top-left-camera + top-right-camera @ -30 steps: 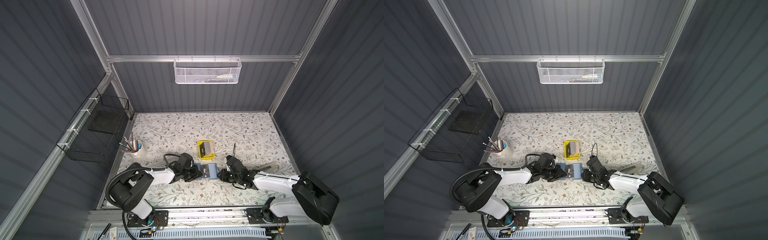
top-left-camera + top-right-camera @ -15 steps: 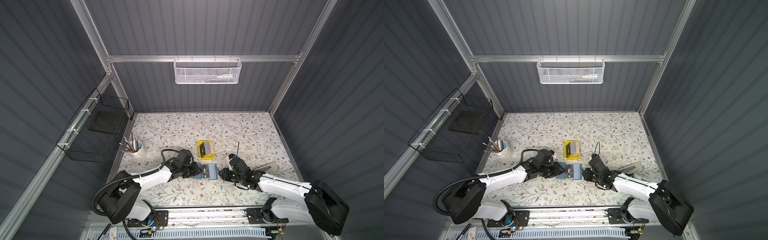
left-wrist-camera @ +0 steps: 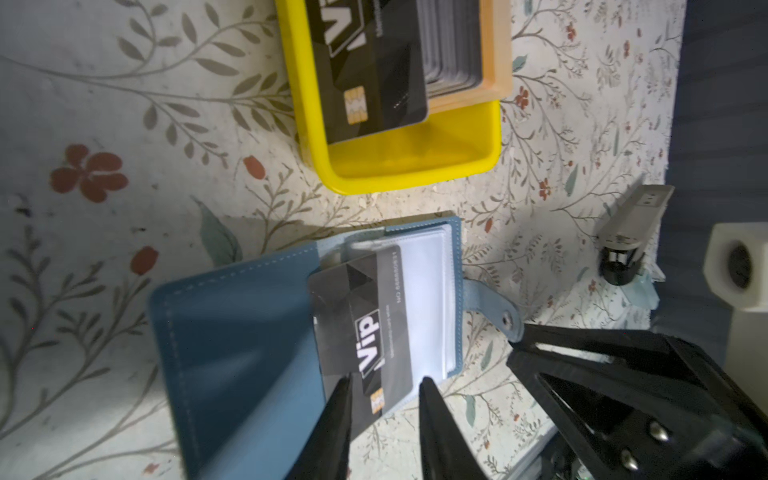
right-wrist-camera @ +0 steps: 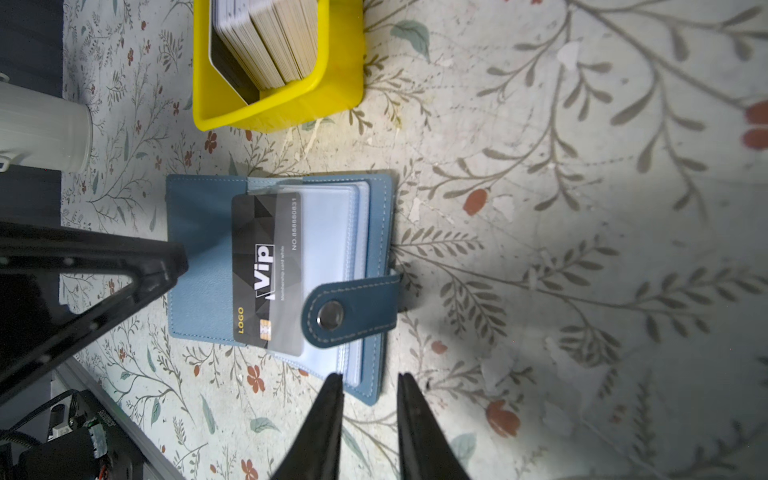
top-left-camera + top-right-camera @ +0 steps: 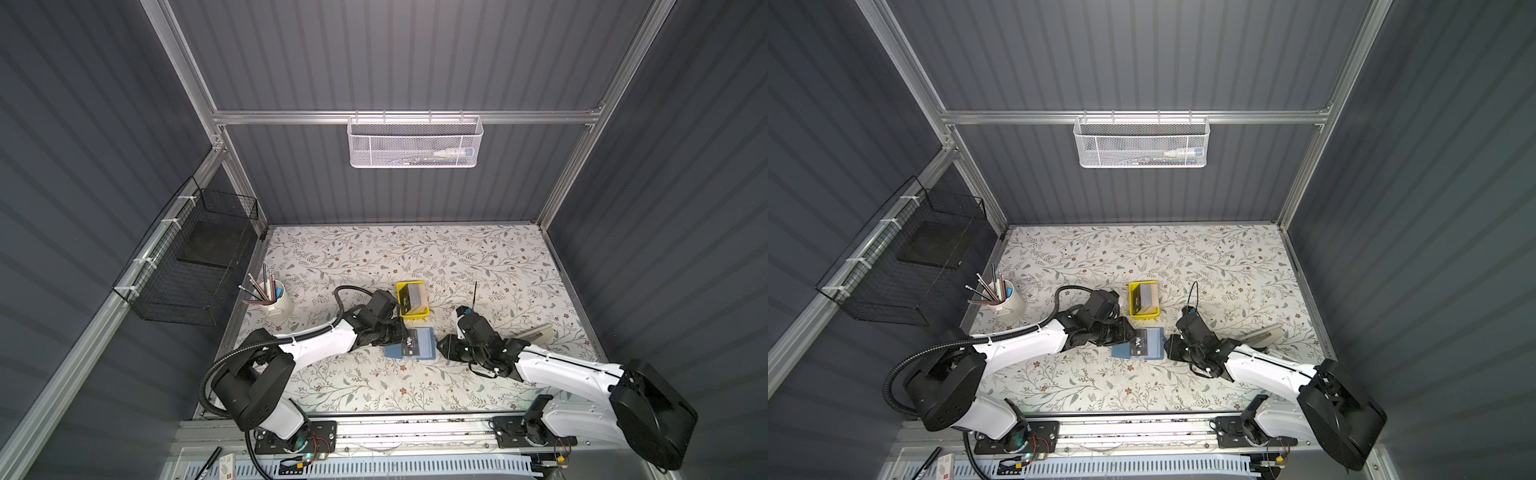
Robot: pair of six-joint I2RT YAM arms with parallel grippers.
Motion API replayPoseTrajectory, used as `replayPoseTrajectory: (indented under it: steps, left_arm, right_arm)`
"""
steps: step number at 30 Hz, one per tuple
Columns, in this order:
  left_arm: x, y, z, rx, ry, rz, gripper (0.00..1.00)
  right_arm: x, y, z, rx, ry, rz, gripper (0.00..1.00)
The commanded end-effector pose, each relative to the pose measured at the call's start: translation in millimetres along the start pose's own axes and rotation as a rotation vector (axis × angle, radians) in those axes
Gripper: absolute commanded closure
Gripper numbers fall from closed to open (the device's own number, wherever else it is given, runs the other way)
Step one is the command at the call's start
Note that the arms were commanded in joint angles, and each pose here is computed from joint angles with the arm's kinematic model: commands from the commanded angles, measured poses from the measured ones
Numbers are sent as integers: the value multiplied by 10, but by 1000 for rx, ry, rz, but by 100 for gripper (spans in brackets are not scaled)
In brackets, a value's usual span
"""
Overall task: Insert credit cards into a card holder
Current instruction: Insert the credit card into the card slot.
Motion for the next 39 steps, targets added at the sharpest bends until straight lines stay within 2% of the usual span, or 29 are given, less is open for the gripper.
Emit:
replayPoseTrajectory:
  steps: [1,8,23,39]
  left_arm:
    - [3,22,45,-71,-4,23,68]
    - [25,35,100,-106,-5,30,66]
    - [55,83,143,-78,-4,34,60]
    - [141,222,251,-97,48,5,56]
  right_arm:
    - [-59,61,43,-24,2,-13,74]
    - [-54,60,165,-36,19,5,78]
    - [2,1,262,-5,38,8,84]
    - [67,-46,310,5,61,15,88]
Point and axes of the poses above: each gripper's point midway between its finger pads, its own z axis out along the fingers, its own y axis along the line the jaws close on, x = y × z, the point moved 9 cm from there along -z, back along the fingers, and after that the axes turned 14 degrees about -z, right-handed, at the moved point
